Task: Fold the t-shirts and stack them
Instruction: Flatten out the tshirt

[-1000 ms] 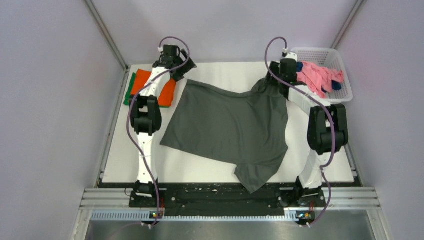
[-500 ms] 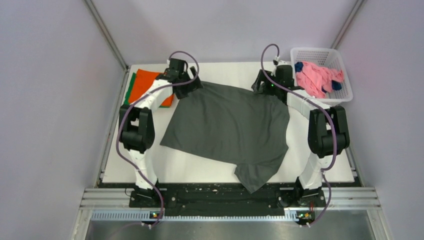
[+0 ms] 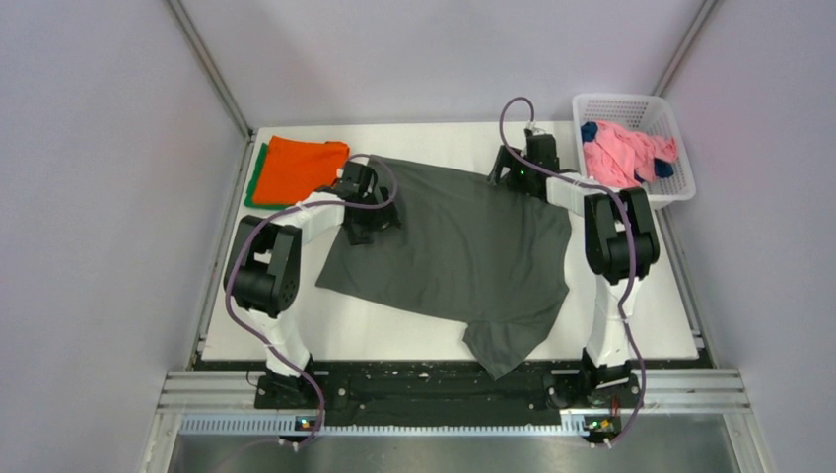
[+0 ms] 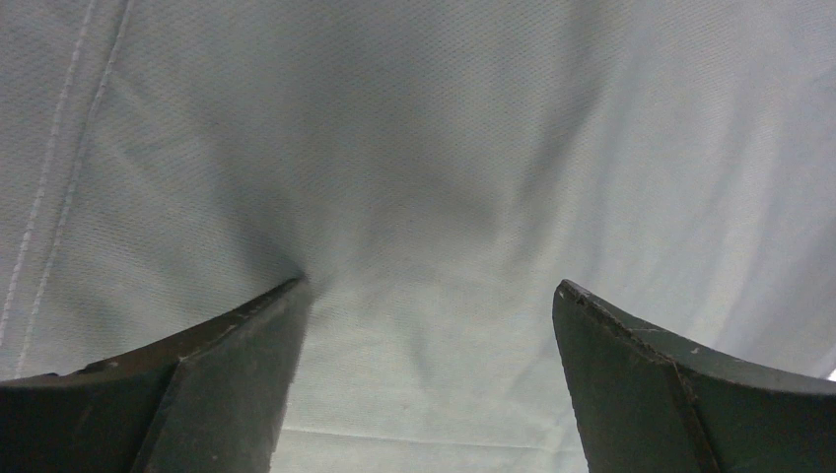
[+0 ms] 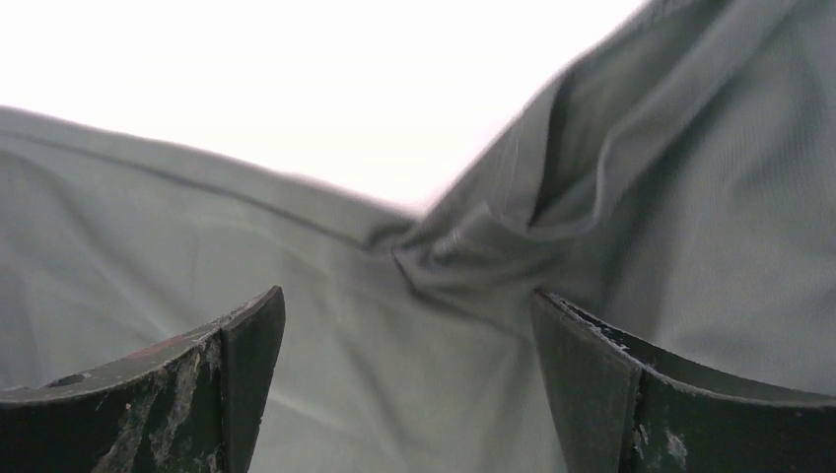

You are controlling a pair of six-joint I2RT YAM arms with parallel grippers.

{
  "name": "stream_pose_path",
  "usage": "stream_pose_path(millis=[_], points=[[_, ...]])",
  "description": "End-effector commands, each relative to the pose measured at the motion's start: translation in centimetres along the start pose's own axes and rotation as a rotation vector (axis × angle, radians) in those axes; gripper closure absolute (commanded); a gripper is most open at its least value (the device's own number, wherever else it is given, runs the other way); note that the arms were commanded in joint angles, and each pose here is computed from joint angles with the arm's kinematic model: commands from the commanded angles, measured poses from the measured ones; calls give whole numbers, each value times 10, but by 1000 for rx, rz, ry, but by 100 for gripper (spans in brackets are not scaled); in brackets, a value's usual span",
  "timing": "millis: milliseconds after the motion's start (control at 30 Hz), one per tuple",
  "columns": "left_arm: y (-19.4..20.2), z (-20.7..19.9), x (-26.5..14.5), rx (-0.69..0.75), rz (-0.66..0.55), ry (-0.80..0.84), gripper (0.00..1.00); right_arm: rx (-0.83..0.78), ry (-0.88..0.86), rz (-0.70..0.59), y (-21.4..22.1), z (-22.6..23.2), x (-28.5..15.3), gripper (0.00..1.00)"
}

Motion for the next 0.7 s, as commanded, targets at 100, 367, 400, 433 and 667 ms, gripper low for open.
stream_pose_path(millis=[100,367,400,433,667], points=[[10,14,0,-11,-20,-39,1,-1,-69,-137,-52,29,42,7],[20,23,1,-13,4,-73,1,-76,-69,-228,-109,50,73,7],[19,23,0,-12,2,-73,1,-85,-59,-206,-110,52,72,7],[18,22,-2,-12,-6,-71,1,-94,-53,-188,-111,54,68,7],[3,9,-27,-5,-73,-38,1,-128,40,-164,-92,52,-33,5]])
Point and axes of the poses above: each gripper's point midway between its finger pads, its own x axis out along the fingers, its own z axis along the line the jaws close on, y = z × x, the point moved 1 cm from there along -x, back along the fingers, and after that the axes turned 9 degrees about x, right-handed, at the moved point
